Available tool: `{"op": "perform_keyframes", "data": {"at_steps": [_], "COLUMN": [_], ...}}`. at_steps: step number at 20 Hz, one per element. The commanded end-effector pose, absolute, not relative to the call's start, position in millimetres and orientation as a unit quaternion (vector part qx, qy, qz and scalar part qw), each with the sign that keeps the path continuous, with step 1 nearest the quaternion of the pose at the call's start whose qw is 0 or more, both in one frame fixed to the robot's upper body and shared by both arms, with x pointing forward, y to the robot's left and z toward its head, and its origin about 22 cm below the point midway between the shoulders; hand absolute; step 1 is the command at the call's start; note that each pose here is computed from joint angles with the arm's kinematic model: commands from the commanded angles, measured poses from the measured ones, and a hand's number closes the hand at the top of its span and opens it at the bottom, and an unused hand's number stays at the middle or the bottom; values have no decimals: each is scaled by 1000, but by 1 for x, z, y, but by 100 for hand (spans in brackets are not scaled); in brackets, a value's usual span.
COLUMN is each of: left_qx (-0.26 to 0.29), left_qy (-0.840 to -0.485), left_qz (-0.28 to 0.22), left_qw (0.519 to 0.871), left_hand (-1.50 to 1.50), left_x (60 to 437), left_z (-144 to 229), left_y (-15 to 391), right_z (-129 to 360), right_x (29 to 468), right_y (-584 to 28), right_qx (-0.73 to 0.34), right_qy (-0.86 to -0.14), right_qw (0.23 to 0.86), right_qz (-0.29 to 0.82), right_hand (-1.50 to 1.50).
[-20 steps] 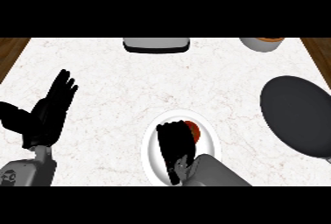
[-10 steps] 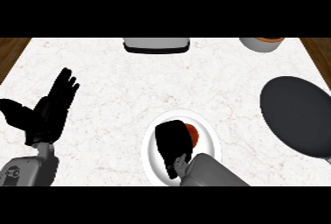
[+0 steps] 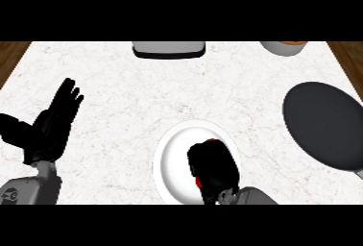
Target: Pick the can from the plate and place it in the pan
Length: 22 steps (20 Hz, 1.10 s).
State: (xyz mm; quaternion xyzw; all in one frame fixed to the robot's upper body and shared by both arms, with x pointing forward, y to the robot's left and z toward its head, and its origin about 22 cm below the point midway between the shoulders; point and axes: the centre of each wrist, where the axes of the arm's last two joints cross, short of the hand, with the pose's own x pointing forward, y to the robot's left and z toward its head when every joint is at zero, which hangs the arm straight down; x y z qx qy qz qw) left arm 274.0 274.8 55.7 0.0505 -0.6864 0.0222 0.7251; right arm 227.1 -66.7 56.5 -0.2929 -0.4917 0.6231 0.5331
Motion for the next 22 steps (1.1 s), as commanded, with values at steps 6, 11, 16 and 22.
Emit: {"op": "perform_keyframes", "data": {"at_steps": [6, 11, 16, 22], "left_qx": [56, 62, 52, 54], "left_qy": [-684, -679, -690, -682], "left_qz": [36, 36, 29, 24], "left_qw": [727, 730, 721, 729], "left_hand": [0, 0, 0, 0], "left_x": [268, 269, 268, 267], "left_z": [56, 47, 59, 58], "left_y": [290, 287, 270, 284], "right_z": [112, 166, 184, 188], "right_x": [158, 128, 124, 139], "right_y": [-165, -190, -207, -231], "right_qx": [-367, -429, -439, -459], "right_qy": [-600, -661, -663, -671], "right_qw": [401, 350, 377, 407], "right_qz": [587, 507, 474, 416], "right_hand": [150, 150, 150, 150]}}
